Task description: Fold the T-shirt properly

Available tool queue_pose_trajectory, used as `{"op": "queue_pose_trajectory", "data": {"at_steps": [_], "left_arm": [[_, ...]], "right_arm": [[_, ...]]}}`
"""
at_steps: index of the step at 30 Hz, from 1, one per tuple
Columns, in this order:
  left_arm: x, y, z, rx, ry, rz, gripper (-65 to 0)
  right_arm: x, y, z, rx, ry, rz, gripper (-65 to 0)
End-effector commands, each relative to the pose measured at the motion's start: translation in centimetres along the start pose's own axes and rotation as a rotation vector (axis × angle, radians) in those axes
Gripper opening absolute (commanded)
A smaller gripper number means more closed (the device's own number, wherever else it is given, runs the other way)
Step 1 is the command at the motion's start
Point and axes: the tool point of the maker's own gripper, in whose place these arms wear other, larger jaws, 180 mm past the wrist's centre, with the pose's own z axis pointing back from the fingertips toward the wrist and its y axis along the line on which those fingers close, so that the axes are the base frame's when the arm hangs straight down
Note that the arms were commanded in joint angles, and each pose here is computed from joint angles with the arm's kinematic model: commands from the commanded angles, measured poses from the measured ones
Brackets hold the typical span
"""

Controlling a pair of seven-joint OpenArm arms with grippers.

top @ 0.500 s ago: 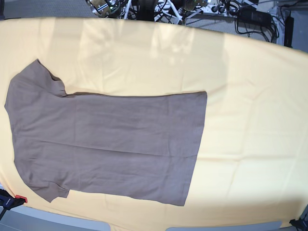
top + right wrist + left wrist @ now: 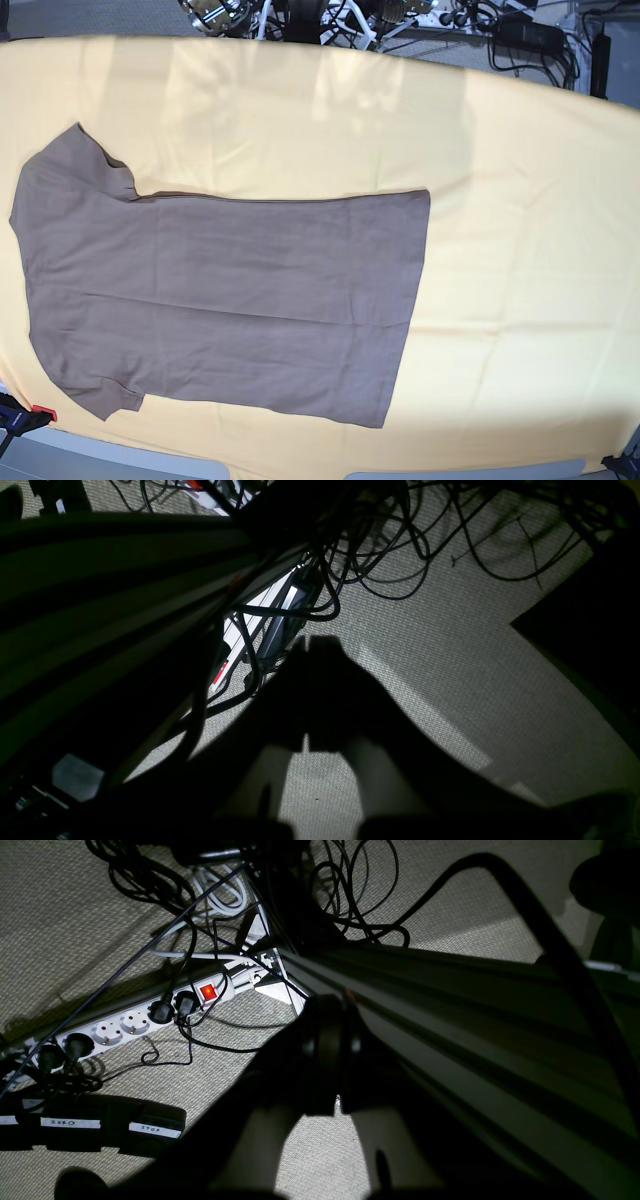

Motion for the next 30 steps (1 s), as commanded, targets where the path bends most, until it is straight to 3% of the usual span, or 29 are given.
{"op": "queue_pose_trajectory", "data": {"at_steps": [1, 4, 8, 16, 21, 30], "left_arm": [[0.2, -0.6, -0.1, -0.019, -0.014, 0.002, -65.0], [-0.2, -0.6, -0.1, -0.018, 0.008, 0.001, -65.0], [-1.9, -0.9, 0.2, -0.012, 0.115, -0.011, -65.0], [-4.9, -0.7, 4.5, 0.009, 0.081, -0.059, -65.0], [-6.9, -0.5, 8.5, 0.005, 0.088, -0.052, -65.0], [-8.2, -1.6, 16.1, -0.043, 0.129, -0.187, -65.0]], "right_arm": [[0.5, -0.1, 0.1, 0.002, -0.016, 0.004, -65.0], [0.1, -0.2, 0.1, 0.002, 0.005, 0.004, -65.0], [-3.0, 0.3, 0.3, 0.007, 0.145, 0.003, -65.0], [-9.8, 3.0, 2.9, 0.031, 0.179, 0.012, -65.0], [-13.6, 6.0, 6.7, 0.059, 0.189, 0.038, -65.0], [-15.6, 8.9, 16.5, 0.052, 0.200, 0.101, -65.0]]}}
